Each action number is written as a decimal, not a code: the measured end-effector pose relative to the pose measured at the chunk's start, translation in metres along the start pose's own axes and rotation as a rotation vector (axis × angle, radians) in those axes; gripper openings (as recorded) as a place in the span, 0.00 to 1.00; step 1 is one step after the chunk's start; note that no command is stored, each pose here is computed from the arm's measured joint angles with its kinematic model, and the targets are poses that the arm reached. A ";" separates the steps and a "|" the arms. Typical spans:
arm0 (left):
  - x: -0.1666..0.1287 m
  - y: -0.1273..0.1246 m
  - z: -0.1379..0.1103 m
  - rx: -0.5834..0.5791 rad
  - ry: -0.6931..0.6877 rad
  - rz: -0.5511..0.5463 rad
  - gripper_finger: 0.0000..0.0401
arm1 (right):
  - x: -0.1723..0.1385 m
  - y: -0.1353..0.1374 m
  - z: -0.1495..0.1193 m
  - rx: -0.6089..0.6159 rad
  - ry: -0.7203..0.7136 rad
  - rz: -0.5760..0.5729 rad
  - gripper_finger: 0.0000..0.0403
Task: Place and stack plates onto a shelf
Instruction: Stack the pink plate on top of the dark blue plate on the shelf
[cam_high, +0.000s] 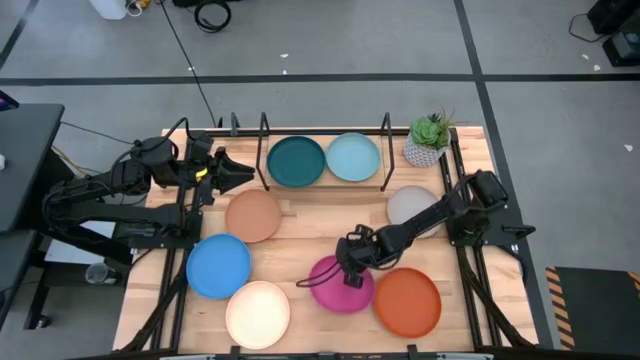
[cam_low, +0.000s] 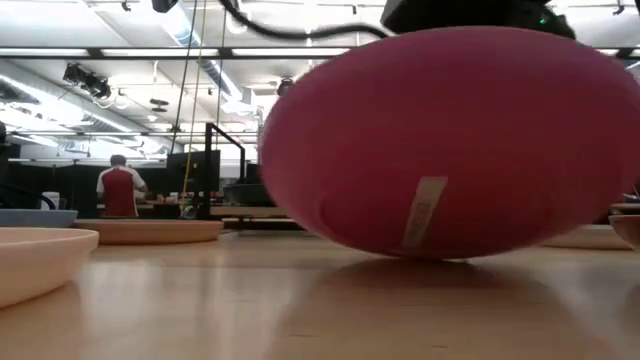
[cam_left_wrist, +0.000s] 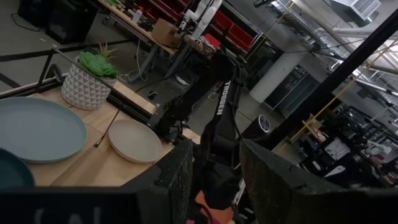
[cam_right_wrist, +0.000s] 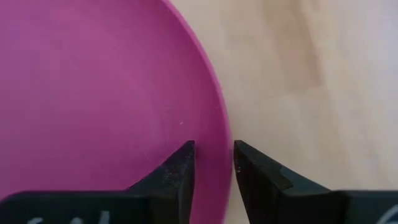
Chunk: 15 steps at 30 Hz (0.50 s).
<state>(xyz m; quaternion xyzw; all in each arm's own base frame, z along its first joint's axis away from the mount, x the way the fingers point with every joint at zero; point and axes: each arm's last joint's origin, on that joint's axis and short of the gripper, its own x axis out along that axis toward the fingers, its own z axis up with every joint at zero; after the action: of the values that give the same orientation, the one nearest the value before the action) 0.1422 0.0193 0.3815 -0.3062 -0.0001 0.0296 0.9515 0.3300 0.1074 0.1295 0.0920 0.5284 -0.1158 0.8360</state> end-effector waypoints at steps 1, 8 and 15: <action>0.000 0.000 0.000 0.004 0.000 0.000 0.35 | 0.000 -0.003 0.001 0.006 0.003 -0.010 0.27; 0.000 0.000 0.000 0.004 0.000 0.000 0.35 | 0.001 -0.009 0.012 -0.007 0.014 0.039 0.21; 0.000 0.000 0.000 0.005 0.000 0.000 0.35 | -0.002 -0.006 0.015 0.006 0.016 0.073 0.21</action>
<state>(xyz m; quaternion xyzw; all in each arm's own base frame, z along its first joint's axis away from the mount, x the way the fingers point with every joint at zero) 0.1422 0.0193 0.3815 -0.3040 -0.0001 0.0296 0.9522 0.3406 0.0974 0.1375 0.1145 0.5310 -0.0860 0.8352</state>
